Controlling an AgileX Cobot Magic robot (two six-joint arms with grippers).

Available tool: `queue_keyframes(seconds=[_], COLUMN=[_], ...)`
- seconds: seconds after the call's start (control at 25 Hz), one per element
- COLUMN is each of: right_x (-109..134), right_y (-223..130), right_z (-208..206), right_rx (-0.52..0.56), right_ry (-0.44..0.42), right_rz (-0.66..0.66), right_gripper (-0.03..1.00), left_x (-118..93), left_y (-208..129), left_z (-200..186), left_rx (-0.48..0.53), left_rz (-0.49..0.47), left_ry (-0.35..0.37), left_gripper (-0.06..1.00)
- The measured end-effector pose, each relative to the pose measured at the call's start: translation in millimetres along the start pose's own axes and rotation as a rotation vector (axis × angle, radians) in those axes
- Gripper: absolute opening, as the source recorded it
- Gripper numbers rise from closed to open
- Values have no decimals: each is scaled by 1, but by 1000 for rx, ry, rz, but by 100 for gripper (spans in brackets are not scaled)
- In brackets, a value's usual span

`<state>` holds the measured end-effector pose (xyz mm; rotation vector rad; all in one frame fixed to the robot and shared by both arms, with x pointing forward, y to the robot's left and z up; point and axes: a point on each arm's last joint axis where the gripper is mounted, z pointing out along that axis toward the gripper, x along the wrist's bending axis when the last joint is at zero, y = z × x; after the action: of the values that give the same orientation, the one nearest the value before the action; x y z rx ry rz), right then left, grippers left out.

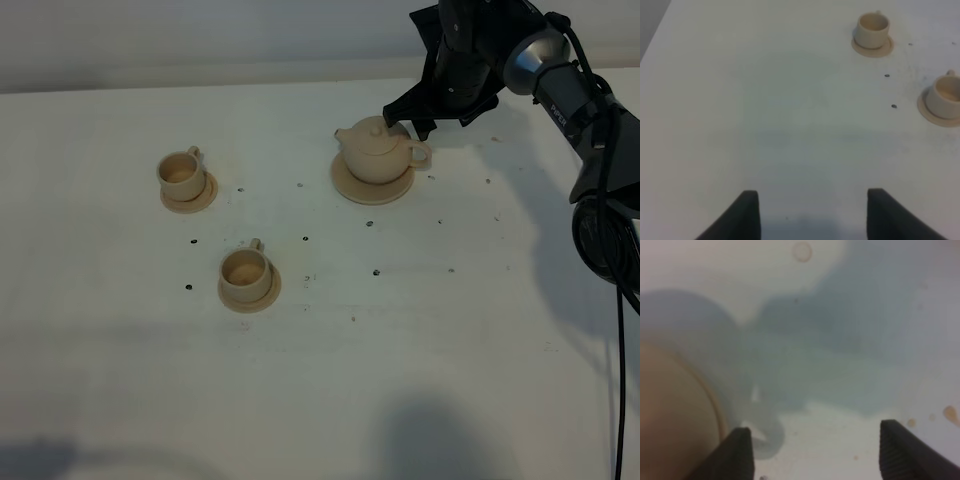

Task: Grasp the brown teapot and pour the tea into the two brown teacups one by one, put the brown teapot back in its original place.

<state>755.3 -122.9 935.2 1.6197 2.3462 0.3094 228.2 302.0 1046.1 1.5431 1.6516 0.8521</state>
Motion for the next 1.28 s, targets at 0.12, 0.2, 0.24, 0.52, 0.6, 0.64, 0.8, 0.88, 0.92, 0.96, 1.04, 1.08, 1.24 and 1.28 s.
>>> queue_keyframes(seconds=[0.12,0.2,0.24,0.52,0.6,0.64,0.8,0.88,0.92,0.96,1.04,1.08,1.24,1.28], right_x=[0,0,0,-2,-4,-6,-16,-20,-20,-21,-21,-20,-15,-14], right_y=[0,0,0,-4,-12,-14,-17,-16,-16,-15,-14,-14,-13,-12], right_z=[0,0,0,-11,-14,-17,-21,-20,-19,-18,-14,-11,1,2], right_rx=[1,1,1,17,56,67,74,66,61,54,37,32,4,-6], right_ry=[-2,-2,-2,-11,-26,-33,-52,-54,-54,-54,-49,-38,1,7], right_rz=[-14,-18,-19,-35,-44,-46,-58,-78,-92,-113,-150,-164,-209,-222], right_gripper=[56,56,56,56,56,56,56,56,56,56,56,56,56,56], left_x=[0,0,0,0,0,0,0,0,0,0,0,0,0,0], left_y=[0,0,0,0,0,0,0,0,0,0,0,0,0,0], left_z=[0,0,0,0,0,0,0,0,0,0,0,0,0,0], left_rx=[0,0,0,0,0,0,0,0,0,0,0,0,0,0], left_rz=[0,0,0,0,-2,0,-2,0,0,0,0,0,0,0], left_ry=[0,0,0,0,-5,0,-5,0,0,0,0,0,0,0], left_gripper=[47,47,47,47,47,47,47,47,47,47,47,47,47,47])
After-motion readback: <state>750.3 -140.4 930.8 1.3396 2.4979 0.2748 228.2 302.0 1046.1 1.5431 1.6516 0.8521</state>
